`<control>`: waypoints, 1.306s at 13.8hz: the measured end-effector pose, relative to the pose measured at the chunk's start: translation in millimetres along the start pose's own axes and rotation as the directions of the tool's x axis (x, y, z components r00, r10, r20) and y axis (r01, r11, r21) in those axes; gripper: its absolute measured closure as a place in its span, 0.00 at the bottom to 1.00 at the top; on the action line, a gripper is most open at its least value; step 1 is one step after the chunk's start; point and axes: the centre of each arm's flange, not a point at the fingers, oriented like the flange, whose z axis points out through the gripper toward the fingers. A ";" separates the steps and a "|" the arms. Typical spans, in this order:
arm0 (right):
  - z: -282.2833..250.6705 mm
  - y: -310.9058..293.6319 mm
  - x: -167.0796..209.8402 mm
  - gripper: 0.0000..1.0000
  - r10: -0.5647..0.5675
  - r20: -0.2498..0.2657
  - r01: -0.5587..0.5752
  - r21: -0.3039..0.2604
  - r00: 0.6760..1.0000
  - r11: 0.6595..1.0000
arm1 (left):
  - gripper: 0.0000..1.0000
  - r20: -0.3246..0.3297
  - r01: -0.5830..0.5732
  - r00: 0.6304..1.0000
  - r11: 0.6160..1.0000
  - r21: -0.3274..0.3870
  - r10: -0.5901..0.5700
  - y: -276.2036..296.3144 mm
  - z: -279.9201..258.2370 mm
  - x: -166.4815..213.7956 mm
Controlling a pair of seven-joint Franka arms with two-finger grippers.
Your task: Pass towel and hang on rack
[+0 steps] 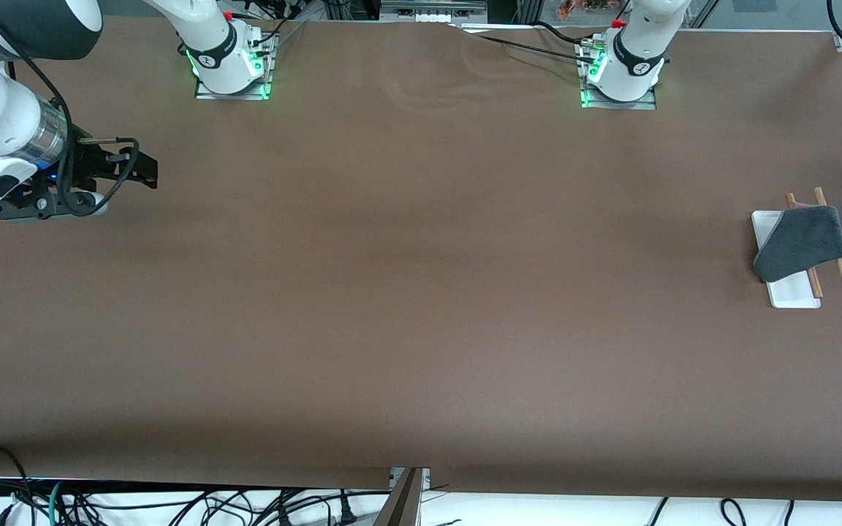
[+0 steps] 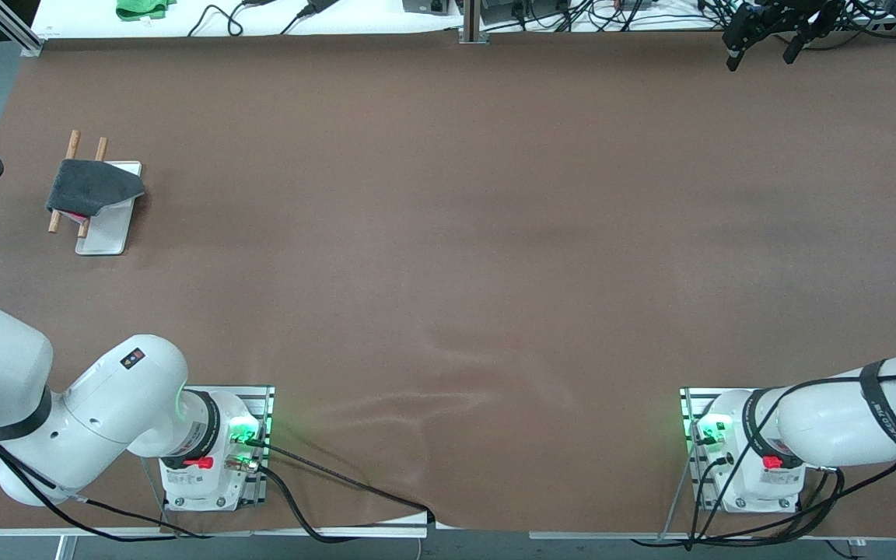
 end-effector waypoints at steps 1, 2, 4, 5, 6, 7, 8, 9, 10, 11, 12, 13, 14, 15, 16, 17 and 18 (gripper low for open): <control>0.7 -0.8 0.3 0.00 -0.005 0.002 0.005 -0.001 1.000 1.000 | 0.00 -0.007 -0.007 1.000 1.000 -0.011 0.007 9.1 -18.2 20.7; 1.4 -1.6 0.6 0.00 -0.008 0.004 0.008 -0.002 1.000 1.000 | 0.00 -0.013 -0.003 1.000 1.000 -0.024 0.002 19.7 -34.9 42.3; 2.3 -3.5 1.2 0.00 -0.011 0.005 0.011 -0.002 1.000 1.000 | 0.00 -0.022 0.039 0.999 0.998 -0.057 -0.040 44.5 -63.3 90.4; 2.1 -3.9 1.7 0.00 -0.012 0.003 0.012 -0.002 1.000 1.000 | 0.00 -0.023 0.061 0.998 0.995 -0.076 -0.063 57.2 -73.2 114.1; 1.5 -3.8 2.3 0.00 -0.011 0.000 0.011 -0.002 1.000 1.000 | 0.00 -0.024 0.084 0.996 0.992 -0.092 -0.086 69.8 -81.6 137.4; 0.9 -3.8 3.0 0.00 -0.011 -0.004 0.011 -0.002 1.000 1.000 | 0.00 -0.023 0.111 0.993 0.988 -0.108 -0.114 83.0 -89.4 160.1; 0.2 -3.8 3.8 0.00 -0.011 -0.010 0.011 -0.002 1.000 1.000 | 0.00 -0.017 0.142 0.989 0.982 -0.125 -0.145 96.8 -96.2 181.8; -0.6 -3.9 4.6 0.00 -0.011 -0.017 0.011 -0.002 1.000 1.000 | 0.00 -0.011 0.178 0.983 0.974 -0.140 -0.181 111.9 -102.9 204.6; -1.0 -3.9 5.1 0.00 -0.011 -0.021 0.011 -0.002 1.000 1.000 | 0.00 -0.005 0.213 0.976 0.965 -0.151 -0.216 127.1 -109.4 227.0; -1.1 -3.9 5.4 0.00 -0.011 -0.023 0.011 -0.002 1.000 1.000 | 0.00 0.004 0.247 0.968 0.956 -0.156 -0.249 142.3 -115.4 248.5; -1.1 -3.9 5.6 0.00 -0.011 -0.024 0.011 -0.002 1.000 1.000 | 0.00 0.017 0.276 0.961 0.949 -0.155 -0.277 157.6 -120.1 269.4; -1.2 -3.9 5.8 0.00 -0.011 -0.025 0.011 -0.002 1.000 1.000 | 0.00 0.032 0.304 0.953 0.941 -0.147 -0.303 174.7 -124.1 292.0; -1.5 -3.9 6.2 0.00 -0.011 -0.028 0.011 -0.002 1.000 1.000 | 0.00 0.046 0.339 0.941 0.931 -0.136 -0.336 193.3 -127.5 315.5; -1.8 -3.8 6.7 0.00 -0.011 -0.032 0.011 -0.002 0.999 1.000 | 0.00 0.062 0.382 0.924 0.916 -0.121 -0.377 214.0 -130.7 339.0; -1.9 -3.7 6.9 0.00 -0.011 -0.033 0.011 -0.002 0.999 1.000 | 0.00 0.082 0.432 0.901 0.896 -0.097 -0.426 236.2 -133.0 361.2; -1.9 -3.7 6.9 0.00 -0.011 -0.033 0.011 -0.002 0.999 1.000 | 0.00 0.096 0.485 0.873 0.872 -0.069 -0.478 257.1 -135.7 379.6; -1.9 -3.7 6.9 0.00 -0.011 -0.033 0.011 -0.002 0.999 1.000 | 0.00 0.105 0.544 0.837 0.837 -0.050 -0.538 275.5 -138.5 392.3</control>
